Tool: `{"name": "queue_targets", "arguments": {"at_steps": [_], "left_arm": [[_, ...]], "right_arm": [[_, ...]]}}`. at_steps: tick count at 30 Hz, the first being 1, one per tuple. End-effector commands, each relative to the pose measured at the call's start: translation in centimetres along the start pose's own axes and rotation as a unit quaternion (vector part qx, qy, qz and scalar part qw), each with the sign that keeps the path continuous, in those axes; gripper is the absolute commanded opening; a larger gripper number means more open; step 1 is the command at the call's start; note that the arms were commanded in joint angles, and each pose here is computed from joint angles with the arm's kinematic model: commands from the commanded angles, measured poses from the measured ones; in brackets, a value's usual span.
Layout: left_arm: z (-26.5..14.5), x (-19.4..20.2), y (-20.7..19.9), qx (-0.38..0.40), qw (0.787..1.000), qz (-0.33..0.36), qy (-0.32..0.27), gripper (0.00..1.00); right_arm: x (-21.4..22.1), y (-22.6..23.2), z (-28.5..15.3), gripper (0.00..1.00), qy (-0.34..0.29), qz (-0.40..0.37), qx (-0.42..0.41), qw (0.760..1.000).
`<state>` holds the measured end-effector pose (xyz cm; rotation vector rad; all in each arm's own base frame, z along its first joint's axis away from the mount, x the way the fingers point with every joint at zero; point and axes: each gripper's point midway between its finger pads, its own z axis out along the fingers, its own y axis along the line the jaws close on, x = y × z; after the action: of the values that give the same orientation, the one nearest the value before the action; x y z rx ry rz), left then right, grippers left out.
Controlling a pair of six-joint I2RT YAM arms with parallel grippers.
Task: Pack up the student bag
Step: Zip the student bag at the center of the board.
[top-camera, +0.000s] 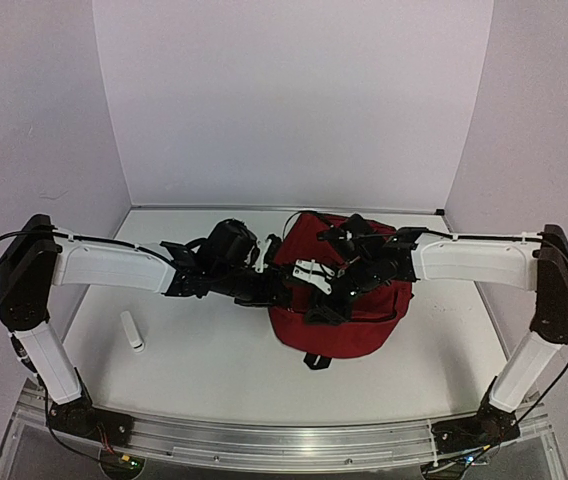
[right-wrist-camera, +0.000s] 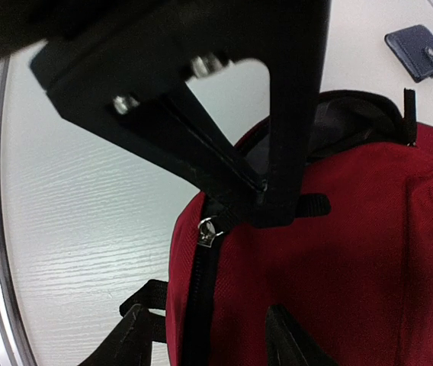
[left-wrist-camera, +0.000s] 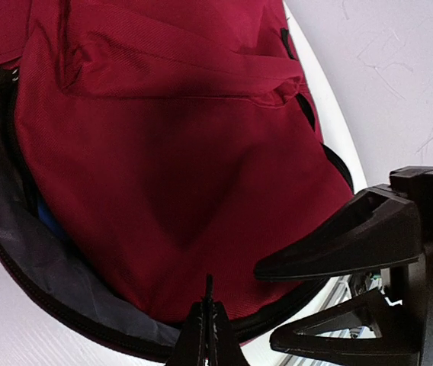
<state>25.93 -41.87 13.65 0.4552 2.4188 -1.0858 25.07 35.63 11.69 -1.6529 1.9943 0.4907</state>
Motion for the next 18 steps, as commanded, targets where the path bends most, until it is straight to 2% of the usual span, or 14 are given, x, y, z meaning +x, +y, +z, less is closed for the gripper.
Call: {"name": "queue_targets", "arguments": {"at_steps": [1, 3, 4, 5, 9, 13, 18], "left_arm": [[-1.4, -2.6, -1.9, 0.013, 0.999, 0.007, -0.039, 0.0], [-1.6, -2.9, -1.3, 0.003, 0.999, 0.004, -0.044, 0.0], [-1.7, -3.1, -0.8, -0.005, 0.999, 0.001, -0.046, 0.0], [-1.9, -3.4, -0.2, -0.014, 0.999, -0.002, -0.05, 0.0], [-2.6, -4.6, 2.2, -0.043, 0.997, -0.019, -0.065, 0.0], [-3.5, -5.9, 4.3, -0.072, 0.994, -0.022, -0.079, 0.0], [-4.2, -6.4, 4.0, -0.066, 0.995, -0.007, -0.078, 0.0]], "right_arm": [[-1.4, -0.2, -0.2, 0.28, -0.024, -0.001, 0.008, 1.0], [-1.3, 0.3, -0.9, 0.09, -0.03, -0.002, 0.004, 1.0], [-1.1, 0.5, -1.3, 0.02, -0.032, -0.001, 0.004, 0.999], [-1.0, 0.8, -1.7, 0.0, -0.033, 0.0, 0.004, 0.999], [0.8, 2.0, -3.4, 0.0, -0.026, -0.006, 0.003, 1.0], [3.9, 3.4, -4.4, 0.0, 0.009, -0.027, -0.003, 1.0], [7.8, 4.9, -6.2, 0.0, 0.036, -0.074, 0.01, 0.997]]}}
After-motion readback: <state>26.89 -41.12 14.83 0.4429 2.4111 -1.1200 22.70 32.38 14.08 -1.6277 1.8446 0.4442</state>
